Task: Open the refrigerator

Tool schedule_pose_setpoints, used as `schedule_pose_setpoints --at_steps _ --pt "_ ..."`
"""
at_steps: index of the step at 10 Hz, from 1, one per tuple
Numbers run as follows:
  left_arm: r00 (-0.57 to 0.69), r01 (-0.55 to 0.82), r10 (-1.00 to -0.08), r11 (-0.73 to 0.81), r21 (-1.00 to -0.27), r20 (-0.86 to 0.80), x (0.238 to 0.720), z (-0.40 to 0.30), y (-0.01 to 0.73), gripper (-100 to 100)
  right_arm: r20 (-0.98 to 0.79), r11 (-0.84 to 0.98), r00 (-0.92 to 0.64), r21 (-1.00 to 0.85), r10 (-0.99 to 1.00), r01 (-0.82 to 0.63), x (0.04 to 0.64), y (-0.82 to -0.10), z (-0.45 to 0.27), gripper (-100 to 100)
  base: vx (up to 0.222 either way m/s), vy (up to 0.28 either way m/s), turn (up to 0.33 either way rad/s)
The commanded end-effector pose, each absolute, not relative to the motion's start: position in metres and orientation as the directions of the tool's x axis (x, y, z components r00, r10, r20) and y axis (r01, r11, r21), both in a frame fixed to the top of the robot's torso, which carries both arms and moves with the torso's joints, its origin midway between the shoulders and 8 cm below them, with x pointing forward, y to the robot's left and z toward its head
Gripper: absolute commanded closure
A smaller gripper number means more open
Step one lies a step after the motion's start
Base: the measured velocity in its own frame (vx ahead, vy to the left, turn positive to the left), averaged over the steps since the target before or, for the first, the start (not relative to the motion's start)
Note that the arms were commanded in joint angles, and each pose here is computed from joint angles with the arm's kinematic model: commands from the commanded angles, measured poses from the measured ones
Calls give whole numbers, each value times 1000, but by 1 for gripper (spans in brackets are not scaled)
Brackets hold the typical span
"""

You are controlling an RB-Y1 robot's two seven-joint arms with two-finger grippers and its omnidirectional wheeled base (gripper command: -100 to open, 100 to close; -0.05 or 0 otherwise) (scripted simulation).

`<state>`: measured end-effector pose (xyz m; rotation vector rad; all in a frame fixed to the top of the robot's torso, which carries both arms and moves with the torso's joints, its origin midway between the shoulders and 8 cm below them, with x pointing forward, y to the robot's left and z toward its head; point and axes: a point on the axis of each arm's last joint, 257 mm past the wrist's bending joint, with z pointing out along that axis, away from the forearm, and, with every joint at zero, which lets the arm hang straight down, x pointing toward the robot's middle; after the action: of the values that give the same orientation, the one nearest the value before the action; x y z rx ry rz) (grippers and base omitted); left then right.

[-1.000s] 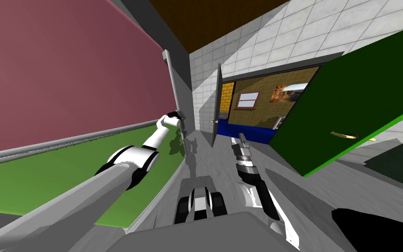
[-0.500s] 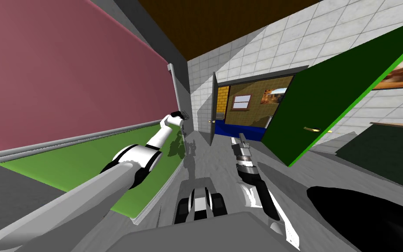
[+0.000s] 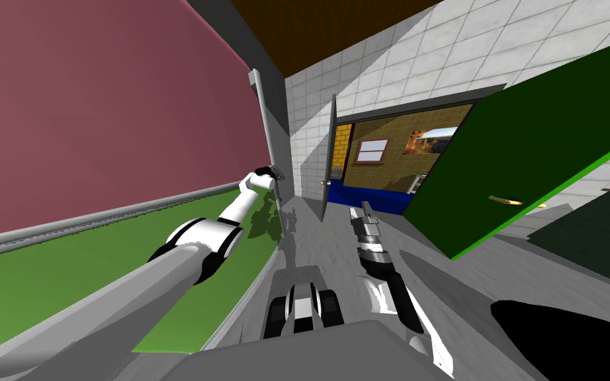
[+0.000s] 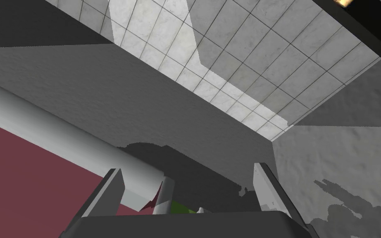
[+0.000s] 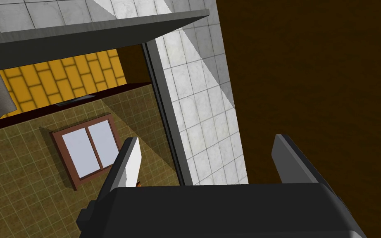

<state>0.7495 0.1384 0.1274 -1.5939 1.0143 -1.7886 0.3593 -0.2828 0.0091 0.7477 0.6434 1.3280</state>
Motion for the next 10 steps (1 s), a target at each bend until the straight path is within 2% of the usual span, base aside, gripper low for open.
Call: schedule_pose_setpoints --at_steps 1,4,6,7,8,10 --pt "-150 -89 -776 -607 -790 613 750 132 148 -100 5 81 138 789 990 -610 359 -283 9 0 183 118 16" --pt "-137 -87 -748 -644 -760 649 751 136 160 -100 5 81 138 789 990 -609 359 -283 9 0 197 117 16" --pt "-139 -87 -753 -638 -766 643 751 136 159 -100 6 80 138 789 990 -610 359 -283 9 0 55 30 5" --pt "-139 -87 -753 -637 -766 643 751 136 159 100 6 80 138 788 990 -610 359 -283 9 0 16 7 14" --pt "-179 -116 -744 -633 -765 643 745 138 127 100 6 80 138 788 990 -610 359 -283 9 0 -138 47 -112" --pt "-197 -133 -739 -631 -765 644 742 138 111 100 6 80 137 788 990 -610 359 -283 9 0 -204 40 -122"
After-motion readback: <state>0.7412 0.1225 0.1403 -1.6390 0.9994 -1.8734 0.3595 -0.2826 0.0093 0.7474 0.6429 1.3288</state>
